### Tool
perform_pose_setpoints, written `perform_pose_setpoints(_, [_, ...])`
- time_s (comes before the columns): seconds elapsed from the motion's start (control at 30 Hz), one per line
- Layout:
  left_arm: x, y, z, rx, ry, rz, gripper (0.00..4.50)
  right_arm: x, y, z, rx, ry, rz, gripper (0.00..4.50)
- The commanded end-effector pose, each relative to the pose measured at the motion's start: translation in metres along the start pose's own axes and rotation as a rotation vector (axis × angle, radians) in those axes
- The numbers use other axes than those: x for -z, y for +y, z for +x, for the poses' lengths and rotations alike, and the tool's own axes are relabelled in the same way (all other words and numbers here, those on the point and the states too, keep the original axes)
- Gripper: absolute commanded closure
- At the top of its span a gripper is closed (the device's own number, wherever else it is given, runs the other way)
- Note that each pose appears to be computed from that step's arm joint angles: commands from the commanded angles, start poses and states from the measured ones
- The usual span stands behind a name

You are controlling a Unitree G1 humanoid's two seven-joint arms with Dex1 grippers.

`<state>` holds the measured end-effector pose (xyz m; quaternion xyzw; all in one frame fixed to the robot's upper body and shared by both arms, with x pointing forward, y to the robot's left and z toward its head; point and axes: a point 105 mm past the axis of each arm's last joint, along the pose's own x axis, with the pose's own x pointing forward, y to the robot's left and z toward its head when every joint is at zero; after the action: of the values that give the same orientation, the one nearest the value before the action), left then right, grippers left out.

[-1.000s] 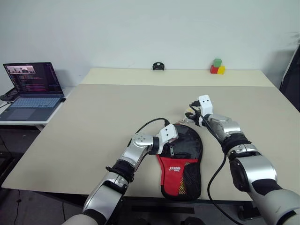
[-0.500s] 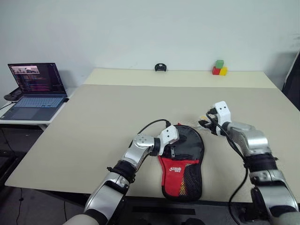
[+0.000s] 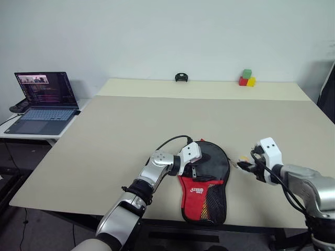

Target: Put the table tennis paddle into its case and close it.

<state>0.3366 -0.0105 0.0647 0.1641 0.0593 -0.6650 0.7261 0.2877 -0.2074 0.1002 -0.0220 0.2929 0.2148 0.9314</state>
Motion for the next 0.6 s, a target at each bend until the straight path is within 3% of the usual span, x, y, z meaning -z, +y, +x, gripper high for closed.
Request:
perform_pose_setpoints(0.03, [0.053,-0.033,0.005,0.112,0.165,-0.111,0.0,-0.002,0.011,-0.019,-0.049,-0.01,-0.01,3.83])
perform_pose_setpoints(0.4, [0.052,-0.036,0.008,0.133,0.165,-0.108,0.0,0.054,0.055,-0.056,-0.267,0.176,-0.02,3.83])
perform_pose_setpoints(0.6, [0.051,-0.037,0.01,0.145,0.162,-0.103,0.0,0.065,0.069,-0.067,-0.35,0.205,-0.032,3.83])
